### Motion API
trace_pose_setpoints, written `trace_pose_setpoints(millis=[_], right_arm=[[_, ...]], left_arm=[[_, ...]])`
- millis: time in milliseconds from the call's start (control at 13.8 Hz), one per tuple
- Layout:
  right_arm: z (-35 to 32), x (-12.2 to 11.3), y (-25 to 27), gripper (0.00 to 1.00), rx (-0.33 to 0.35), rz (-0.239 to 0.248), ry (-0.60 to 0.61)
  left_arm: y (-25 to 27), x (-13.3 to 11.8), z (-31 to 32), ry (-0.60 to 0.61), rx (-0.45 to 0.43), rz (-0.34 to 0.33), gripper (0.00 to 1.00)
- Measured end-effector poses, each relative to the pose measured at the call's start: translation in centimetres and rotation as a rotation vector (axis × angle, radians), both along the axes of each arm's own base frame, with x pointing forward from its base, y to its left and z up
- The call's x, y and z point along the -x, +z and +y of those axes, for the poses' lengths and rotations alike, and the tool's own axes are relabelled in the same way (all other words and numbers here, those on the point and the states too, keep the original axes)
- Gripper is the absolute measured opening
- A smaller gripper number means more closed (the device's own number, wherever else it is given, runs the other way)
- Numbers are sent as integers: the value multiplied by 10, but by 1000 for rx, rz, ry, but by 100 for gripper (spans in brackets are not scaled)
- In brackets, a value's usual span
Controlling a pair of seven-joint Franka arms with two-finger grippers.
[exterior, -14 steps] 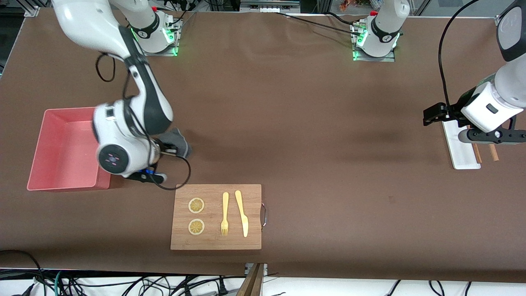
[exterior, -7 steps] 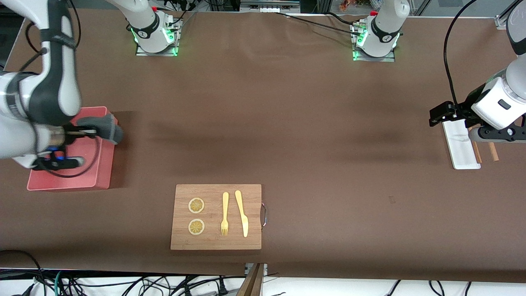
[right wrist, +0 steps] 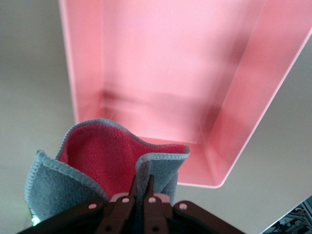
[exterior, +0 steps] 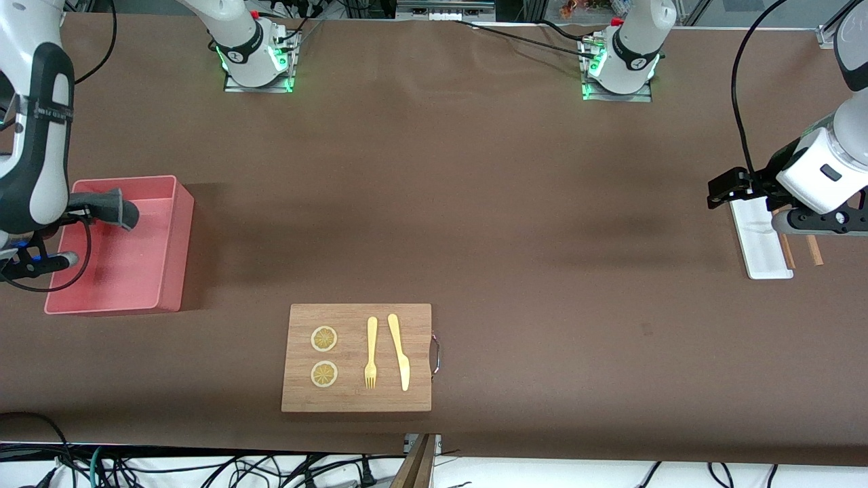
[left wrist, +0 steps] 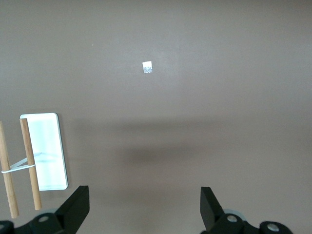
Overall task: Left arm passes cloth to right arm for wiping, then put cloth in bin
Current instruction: 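Carry the cloth with the right gripper over the pink bin, then lower the cloth into the pink bin and open the right gripper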
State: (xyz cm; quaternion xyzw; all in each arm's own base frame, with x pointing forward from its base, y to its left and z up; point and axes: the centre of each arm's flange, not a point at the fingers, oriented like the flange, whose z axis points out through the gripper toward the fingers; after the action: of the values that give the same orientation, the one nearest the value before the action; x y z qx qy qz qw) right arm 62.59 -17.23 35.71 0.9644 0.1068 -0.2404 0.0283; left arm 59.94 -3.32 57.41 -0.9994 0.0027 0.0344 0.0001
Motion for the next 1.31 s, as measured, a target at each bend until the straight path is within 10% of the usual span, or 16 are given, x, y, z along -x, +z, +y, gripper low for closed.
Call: trace_pose_setpoints(millis=[800,1309], right_arm=[[-5,-8,-92,7,44,-4,39],[3,-17,-80,79,14,-45,25]], left_arm=[[10,-6,1,2,1,-27,100],[9,-7,1,2,1,-26,100]])
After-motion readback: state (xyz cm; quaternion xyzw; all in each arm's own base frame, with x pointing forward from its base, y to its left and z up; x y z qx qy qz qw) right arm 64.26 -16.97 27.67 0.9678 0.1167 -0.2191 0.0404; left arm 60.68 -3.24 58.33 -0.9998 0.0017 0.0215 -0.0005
